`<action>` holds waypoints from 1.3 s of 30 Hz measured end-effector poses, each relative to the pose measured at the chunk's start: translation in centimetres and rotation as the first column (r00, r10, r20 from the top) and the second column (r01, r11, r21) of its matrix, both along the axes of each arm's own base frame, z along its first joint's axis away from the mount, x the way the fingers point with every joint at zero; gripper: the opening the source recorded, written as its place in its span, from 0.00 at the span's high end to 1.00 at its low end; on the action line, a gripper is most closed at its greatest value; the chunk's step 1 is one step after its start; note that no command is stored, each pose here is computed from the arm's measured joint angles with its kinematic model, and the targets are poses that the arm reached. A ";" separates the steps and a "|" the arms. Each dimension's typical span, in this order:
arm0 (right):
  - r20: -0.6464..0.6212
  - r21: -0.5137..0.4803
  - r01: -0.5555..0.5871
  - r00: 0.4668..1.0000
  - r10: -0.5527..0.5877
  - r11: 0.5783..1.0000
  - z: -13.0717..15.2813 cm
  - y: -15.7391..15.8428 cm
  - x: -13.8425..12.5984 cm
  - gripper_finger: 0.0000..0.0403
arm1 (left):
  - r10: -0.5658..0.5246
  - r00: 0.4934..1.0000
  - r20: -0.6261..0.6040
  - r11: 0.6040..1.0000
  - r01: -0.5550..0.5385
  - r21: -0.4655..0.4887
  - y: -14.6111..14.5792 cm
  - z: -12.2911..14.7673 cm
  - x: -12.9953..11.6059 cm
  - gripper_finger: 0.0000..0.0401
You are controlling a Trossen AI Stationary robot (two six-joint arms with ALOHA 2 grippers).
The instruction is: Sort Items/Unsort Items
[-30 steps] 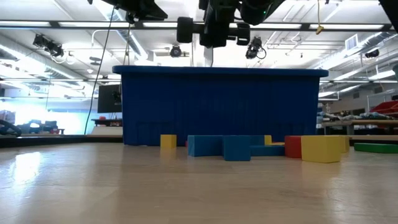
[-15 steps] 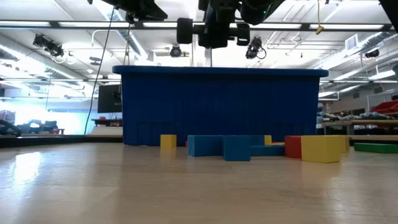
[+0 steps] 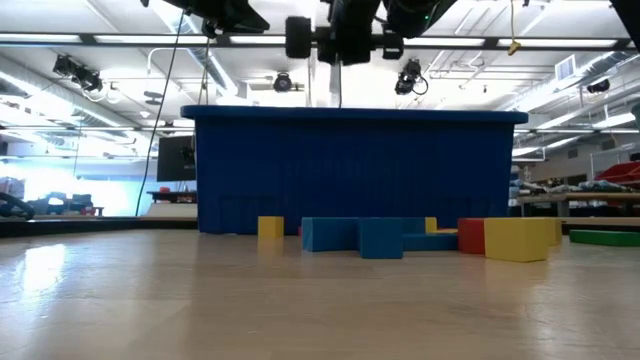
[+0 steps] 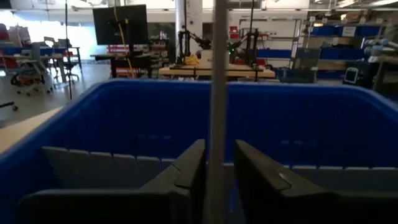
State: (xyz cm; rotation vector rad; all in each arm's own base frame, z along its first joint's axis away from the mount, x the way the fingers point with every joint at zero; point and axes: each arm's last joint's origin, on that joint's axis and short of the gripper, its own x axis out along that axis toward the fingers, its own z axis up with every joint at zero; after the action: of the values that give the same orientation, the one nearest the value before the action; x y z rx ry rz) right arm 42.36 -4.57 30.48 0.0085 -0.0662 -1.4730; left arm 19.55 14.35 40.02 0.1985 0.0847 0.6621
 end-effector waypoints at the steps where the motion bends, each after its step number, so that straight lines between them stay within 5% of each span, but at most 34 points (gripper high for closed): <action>1: 0.004 -0.003 0.004 1.000 -0.004 1.000 0.2 0.2 -0.1 0.77 | 0.000 1.000 0.000 1.000 0.000 0.000 0.0 0.0 0.0 0.68; 11: -0.033 -0.009 0.027 0.999 -0.028 1.000 1.2 0.9 -0.5 0.73 | 0.000 1.000 -0.001 1.000 0.000 0.001 0.0 0.0 0.0 0.68; 19: -0.050 -0.027 0.014 0.999 -0.016 1.000 1.3 0.1 -0.5 0.97 | 0.000 1.000 0.001 1.000 0.000 0.004 0.0 0.0 0.0 0.68; 39: 0.016 -0.012 -0.015 1.000 0.016 1.000 -0.2 -1.3 -0.3 0.98 | 0.000 1.000 -0.017 1.000 0.000 0.014 0.0 0.0 0.0 0.68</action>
State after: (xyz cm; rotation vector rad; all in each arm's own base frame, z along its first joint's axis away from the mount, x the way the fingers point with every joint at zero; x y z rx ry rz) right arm 42.09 -5.88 30.30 0.0118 -0.0878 -1.4572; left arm 19.53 14.34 39.97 0.2176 0.0964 0.6609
